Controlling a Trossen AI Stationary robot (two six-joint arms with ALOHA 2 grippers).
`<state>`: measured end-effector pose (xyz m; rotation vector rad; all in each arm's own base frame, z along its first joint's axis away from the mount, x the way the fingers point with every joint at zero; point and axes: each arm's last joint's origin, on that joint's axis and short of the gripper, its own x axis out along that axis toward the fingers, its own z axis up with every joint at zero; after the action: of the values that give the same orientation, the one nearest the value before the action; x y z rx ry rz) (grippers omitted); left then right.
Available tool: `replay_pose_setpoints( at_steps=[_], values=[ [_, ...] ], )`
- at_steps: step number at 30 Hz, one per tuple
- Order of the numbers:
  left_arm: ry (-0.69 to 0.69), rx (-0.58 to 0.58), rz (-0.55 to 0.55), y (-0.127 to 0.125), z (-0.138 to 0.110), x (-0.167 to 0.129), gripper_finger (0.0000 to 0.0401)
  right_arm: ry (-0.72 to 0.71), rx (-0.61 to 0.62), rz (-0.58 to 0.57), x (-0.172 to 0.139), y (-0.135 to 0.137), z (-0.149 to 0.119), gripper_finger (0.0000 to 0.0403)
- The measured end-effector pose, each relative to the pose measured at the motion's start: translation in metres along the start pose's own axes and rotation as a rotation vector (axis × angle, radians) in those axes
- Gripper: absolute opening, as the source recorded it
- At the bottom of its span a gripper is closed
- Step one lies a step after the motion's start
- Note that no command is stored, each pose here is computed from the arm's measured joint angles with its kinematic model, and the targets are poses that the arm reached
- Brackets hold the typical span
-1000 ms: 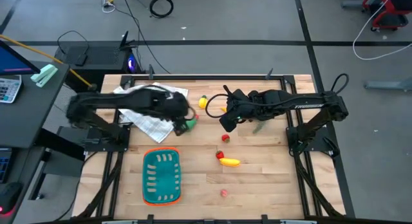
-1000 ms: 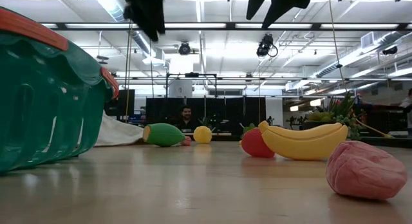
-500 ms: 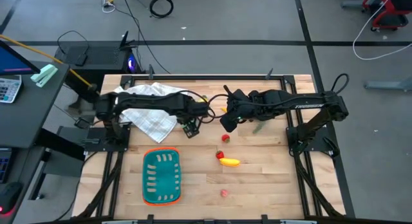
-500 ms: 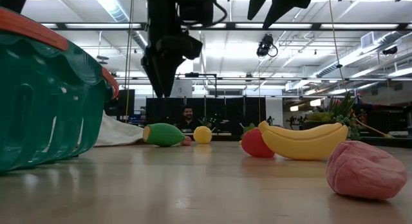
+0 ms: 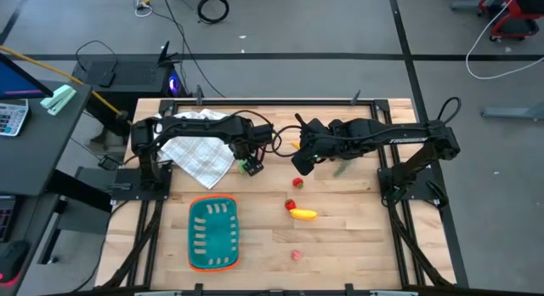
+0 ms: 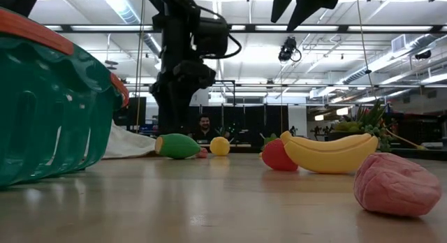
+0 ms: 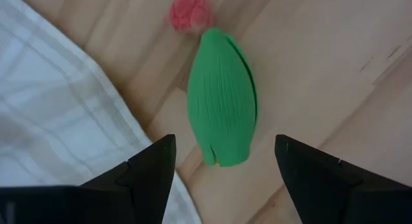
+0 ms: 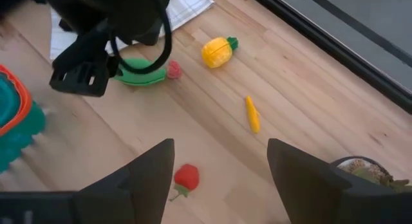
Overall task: Pick and placing Produce into tupperware
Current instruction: Put the green corn into the blue basket
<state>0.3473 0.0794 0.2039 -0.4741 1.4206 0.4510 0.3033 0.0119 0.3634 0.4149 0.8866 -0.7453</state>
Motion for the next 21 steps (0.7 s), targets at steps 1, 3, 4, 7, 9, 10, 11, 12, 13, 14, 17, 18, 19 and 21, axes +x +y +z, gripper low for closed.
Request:
replay_pose_setpoints(
  at_steps=[1,3,4,7,9,10,11,12,13,14,17,18,19,21],
  values=[
    [0.004,-0.003,-0.009,0.001,0.000,0.001,0.0272,0.000,-0.002,0.000,0.000,0.000,0.000,0.0258],
    [0.010,-0.003,-0.012,0.001,-0.001,0.003,0.0272,0.000,-0.002,0.000,0.000,0.000,0.000,0.0257],
    [0.001,-0.001,-0.016,0.001,-0.001,0.004,0.0272,-0.002,-0.002,-0.002,0.000,0.000,0.000,0.0256],
    [-0.012,0.002,-0.035,0.000,-0.001,0.007,0.0273,-0.004,-0.002,-0.004,0.000,0.000,0.000,0.0256],
    [-0.032,0.003,-0.064,-0.001,0.000,0.012,0.0273,-0.004,-0.002,-0.004,0.000,0.000,0.000,0.0256],
    [-0.038,0.003,-0.077,-0.001,0.000,0.015,0.0273,-0.004,-0.002,-0.004,0.000,0.000,0.000,0.0256],
    [-0.037,0.003,-0.088,-0.001,-0.001,0.018,0.0273,-0.004,-0.002,-0.004,0.000,0.000,0.000,0.0256],
    [-0.035,0.001,-0.095,0.000,-0.002,0.020,0.0273,-0.005,-0.002,-0.004,0.000,0.000,0.000,0.0256],
    [-0.037,0.001,-0.097,0.000,-0.002,0.022,0.0273,-0.005,-0.002,-0.004,0.000,0.000,0.000,0.0256],
    [-0.042,0.001,-0.099,0.000,-0.003,0.024,0.0273,-0.004,-0.002,-0.004,0.000,0.000,0.000,0.0256],
    [-0.029,-0.003,-0.095,0.002,-0.006,0.029,0.0273,-0.005,-0.002,-0.004,0.000,0.000,0.000,0.0256],
    [-0.029,-0.004,-0.095,0.003,-0.006,0.030,0.0273,-0.005,-0.002,-0.004,0.000,0.000,0.000,0.0256],
    [-0.028,-0.005,-0.094,0.004,-0.007,0.032,0.0273,-0.005,-0.002,-0.004,0.000,0.000,0.000,0.0256],
    [-0.017,-0.009,-0.090,0.005,-0.009,0.035,0.0273,-0.005,-0.002,-0.005,0.000,0.000,0.000,0.0256]
  ],
)
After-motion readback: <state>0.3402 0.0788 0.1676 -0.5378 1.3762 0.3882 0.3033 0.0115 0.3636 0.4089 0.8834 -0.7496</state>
